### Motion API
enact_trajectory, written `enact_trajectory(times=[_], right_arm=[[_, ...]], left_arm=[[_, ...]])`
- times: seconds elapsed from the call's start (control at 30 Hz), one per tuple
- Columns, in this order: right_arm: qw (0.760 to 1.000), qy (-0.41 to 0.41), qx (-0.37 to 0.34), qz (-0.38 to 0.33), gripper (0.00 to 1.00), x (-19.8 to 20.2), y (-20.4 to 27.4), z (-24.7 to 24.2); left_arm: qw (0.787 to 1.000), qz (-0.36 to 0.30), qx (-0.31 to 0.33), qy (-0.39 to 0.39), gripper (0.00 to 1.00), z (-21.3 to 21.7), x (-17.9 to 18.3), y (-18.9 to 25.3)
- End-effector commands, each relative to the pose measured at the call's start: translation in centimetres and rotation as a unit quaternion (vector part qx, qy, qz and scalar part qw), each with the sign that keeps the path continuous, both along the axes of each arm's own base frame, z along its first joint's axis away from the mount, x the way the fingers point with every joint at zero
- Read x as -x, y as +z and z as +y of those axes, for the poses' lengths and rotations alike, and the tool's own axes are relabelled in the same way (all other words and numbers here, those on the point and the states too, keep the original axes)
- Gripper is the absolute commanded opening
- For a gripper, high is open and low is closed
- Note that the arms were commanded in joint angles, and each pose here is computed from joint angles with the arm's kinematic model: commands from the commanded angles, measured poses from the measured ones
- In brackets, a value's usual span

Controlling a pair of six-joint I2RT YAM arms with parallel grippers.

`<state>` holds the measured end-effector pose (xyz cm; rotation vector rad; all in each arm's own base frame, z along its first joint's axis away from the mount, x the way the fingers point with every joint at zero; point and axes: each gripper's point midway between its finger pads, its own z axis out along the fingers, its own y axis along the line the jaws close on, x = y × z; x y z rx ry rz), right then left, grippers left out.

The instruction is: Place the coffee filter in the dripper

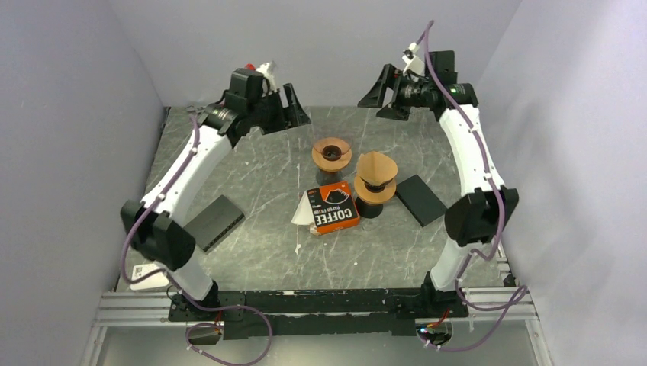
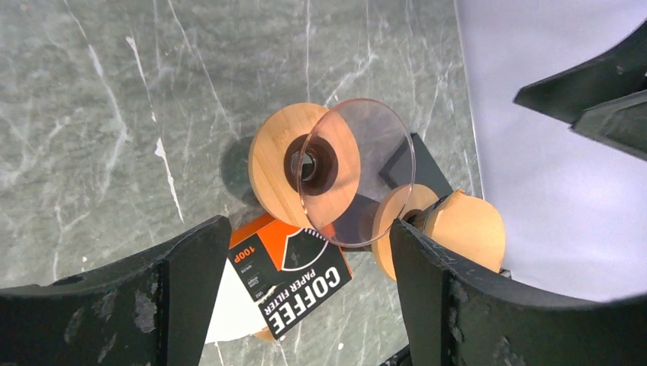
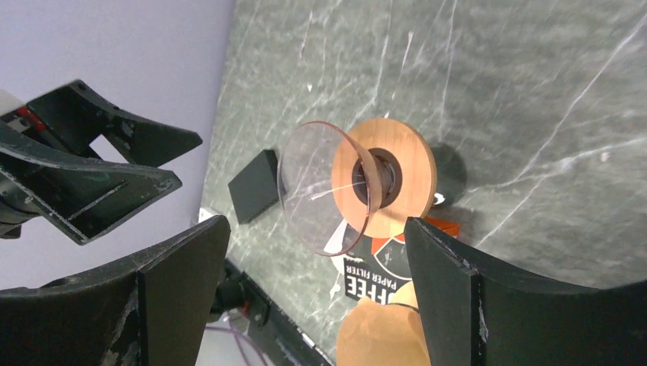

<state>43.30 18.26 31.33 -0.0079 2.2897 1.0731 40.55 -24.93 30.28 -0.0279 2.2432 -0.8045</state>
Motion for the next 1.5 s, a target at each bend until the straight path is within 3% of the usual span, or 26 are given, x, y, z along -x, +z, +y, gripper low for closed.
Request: enact_trajectory(times=[0.0,0.13,0.3,0.47,0.63,0.83,0.93,1.3,1.4,1.47], right_arm=[[0.997,-0.029,0.003,-0.074,0.91,0.1,3.4,-1.7],[0.997,-0.032,0.008,-0.070,0.94,0.9,3.0,-2.2],[0.998,-0.030,0.008,-0.055,0.96,1.7,2.0,-2.2],[0.999,-0.027,0.006,-0.044,0.97,2.0,1.4,-2.2],[0.999,-0.023,0.003,-0.031,0.97,2.2,0.9,-2.1],[0.999,-0.022,0.000,-0.028,0.97,2.5,0.9,-2.1],[0.999,-0.021,-0.002,-0.027,0.97,2.6,1.0,-2.0],[0.999,-0.021,-0.004,-0.025,0.97,2.7,1.2,-1.9],[0.999,-0.021,-0.004,-0.025,0.97,2.6,1.3,-1.9],[0.999,-0.021,-0.004,-0.025,0.97,2.5,1.3,-1.9]], left_arm=[[0.996,-0.075,0.033,0.037,0.83,2.1,-0.1,3.2],[0.997,-0.024,0.049,0.061,0.83,3.6,1.2,0.5],[0.993,0.094,0.052,0.050,0.83,5.3,4.2,-5.1],[0.980,0.192,0.049,-0.026,0.84,5.5,8.1,-10.7],[0.949,0.274,0.093,-0.122,0.80,3.5,10.7,-14.7],[0.936,0.298,0.124,-0.142,0.75,1.9,10.4,-18.0],[0.925,0.326,0.126,-0.150,0.68,0.8,11.1,-20.6],[0.920,0.353,0.049,-0.164,0.46,-0.1,13.0,-24.9],[0.919,0.361,0.025,-0.155,0.47,0.6,13.2,-25.5],[0.920,0.363,0.002,-0.149,0.55,1.3,13.4,-25.8]])
